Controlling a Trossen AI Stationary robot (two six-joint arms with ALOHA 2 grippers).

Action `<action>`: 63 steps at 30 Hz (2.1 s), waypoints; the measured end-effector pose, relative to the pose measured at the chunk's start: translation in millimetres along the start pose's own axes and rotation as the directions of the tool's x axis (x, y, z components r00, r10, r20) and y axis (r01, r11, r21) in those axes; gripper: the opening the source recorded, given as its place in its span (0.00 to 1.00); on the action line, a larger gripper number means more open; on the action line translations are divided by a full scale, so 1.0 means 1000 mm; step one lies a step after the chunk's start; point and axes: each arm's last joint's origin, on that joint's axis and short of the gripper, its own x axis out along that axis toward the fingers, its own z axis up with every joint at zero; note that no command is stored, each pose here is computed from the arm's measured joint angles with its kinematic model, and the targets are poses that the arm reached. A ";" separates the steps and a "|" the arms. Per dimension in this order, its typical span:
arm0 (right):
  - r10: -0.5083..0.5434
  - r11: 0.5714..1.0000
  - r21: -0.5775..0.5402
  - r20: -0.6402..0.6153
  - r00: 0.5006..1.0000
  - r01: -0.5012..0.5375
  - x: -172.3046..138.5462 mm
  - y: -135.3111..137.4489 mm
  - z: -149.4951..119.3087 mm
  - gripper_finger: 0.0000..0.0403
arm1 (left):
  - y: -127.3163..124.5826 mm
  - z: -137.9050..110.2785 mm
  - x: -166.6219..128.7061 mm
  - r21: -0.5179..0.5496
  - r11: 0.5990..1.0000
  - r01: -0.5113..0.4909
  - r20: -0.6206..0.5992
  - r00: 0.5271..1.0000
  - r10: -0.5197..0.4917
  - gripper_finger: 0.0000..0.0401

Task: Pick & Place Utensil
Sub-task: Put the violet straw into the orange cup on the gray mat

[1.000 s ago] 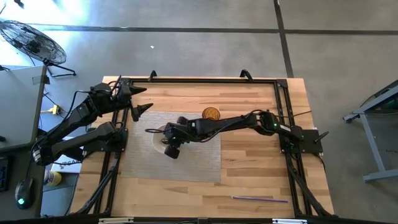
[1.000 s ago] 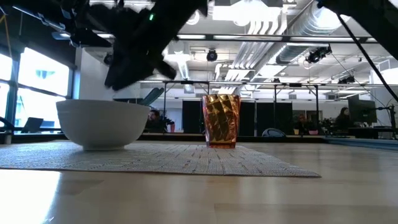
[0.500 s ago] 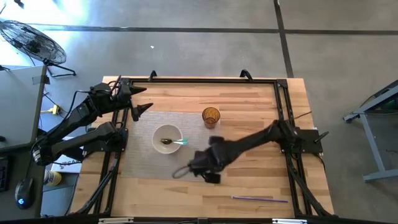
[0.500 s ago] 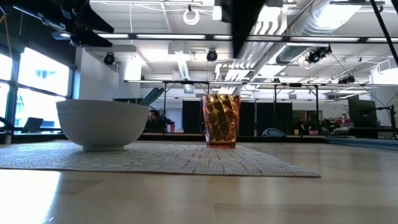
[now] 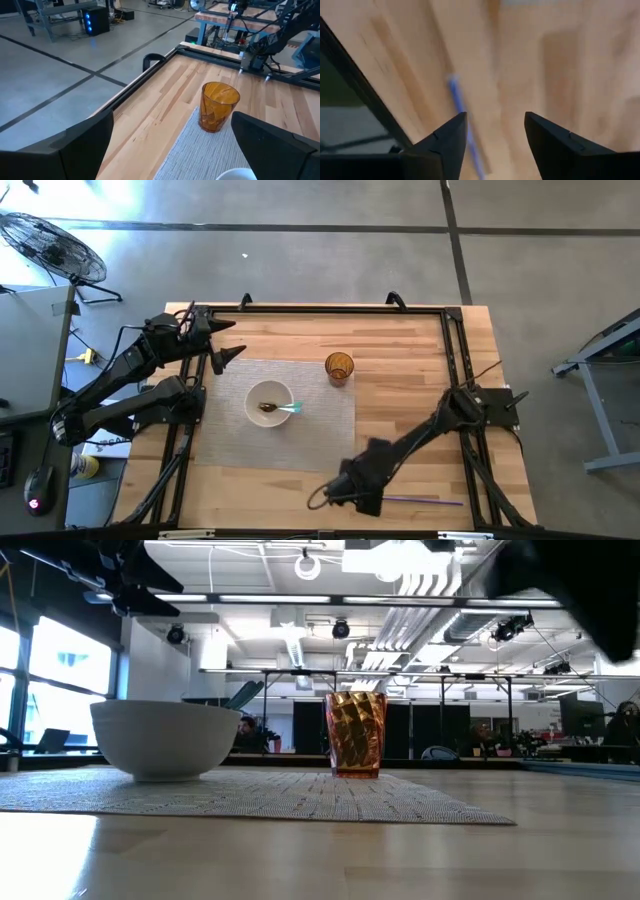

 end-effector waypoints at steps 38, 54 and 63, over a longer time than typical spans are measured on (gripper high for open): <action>-0.020 0.999 -0.043 -0.112 0.993 0.016 0.099 0.019 -0.044 0.20 | 0.000 0.009 0.000 0.015 1.000 -0.004 0.090 0.996 0.003 1.00; -0.047 0.998 -0.054 -0.092 0.995 0.042 0.098 0.012 -0.036 0.03 | 0.000 0.005 0.000 0.008 1.000 -0.004 0.054 0.999 0.004 1.00; -0.081 0.995 -0.058 -0.065 0.995 0.077 0.089 0.007 -0.039 0.01 | 0.000 0.005 0.000 0.007 1.000 -0.004 0.050 0.999 0.004 1.00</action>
